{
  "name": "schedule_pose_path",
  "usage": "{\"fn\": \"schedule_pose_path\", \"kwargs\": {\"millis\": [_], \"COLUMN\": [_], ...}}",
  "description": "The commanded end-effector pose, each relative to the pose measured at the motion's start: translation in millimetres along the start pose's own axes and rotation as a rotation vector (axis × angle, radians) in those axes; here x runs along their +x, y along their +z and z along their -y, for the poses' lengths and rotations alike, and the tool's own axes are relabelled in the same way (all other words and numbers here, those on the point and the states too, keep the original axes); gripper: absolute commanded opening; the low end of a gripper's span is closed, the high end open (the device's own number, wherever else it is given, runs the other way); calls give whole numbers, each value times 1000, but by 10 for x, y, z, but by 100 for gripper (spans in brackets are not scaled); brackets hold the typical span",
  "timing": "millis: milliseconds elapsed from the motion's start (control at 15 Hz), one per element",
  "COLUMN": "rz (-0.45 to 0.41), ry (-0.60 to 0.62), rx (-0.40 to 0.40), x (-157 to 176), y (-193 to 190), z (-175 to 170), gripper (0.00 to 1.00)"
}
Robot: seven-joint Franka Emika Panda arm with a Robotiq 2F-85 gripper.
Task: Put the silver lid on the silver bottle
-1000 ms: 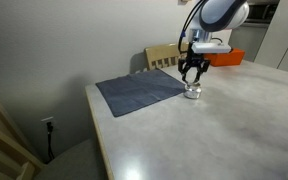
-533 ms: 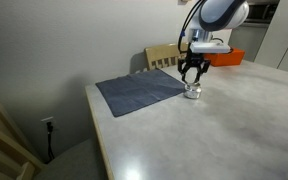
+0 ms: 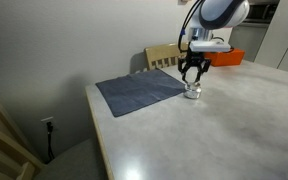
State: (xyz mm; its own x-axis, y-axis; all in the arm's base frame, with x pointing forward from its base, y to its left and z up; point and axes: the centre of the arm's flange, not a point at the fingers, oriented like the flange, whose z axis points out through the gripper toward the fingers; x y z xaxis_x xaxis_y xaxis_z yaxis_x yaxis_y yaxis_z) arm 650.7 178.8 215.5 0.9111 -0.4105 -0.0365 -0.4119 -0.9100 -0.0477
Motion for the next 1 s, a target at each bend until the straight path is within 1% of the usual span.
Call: {"fn": "schedule_pose_path", "kwargs": {"millis": [0, 267, 600, 867, 933], "rz": [-4, -11, -53, -86, -91], "ry": [69, 140, 226, 269, 283], "rx": [-5, -42, -82, -88, -78], "x": [-43, -99, -148, -217, -242], "y": [27, 79, 66, 17, 13], "z": [9, 54, 60, 85, 103], "gripper": [44, 44, 44, 44, 44]}}
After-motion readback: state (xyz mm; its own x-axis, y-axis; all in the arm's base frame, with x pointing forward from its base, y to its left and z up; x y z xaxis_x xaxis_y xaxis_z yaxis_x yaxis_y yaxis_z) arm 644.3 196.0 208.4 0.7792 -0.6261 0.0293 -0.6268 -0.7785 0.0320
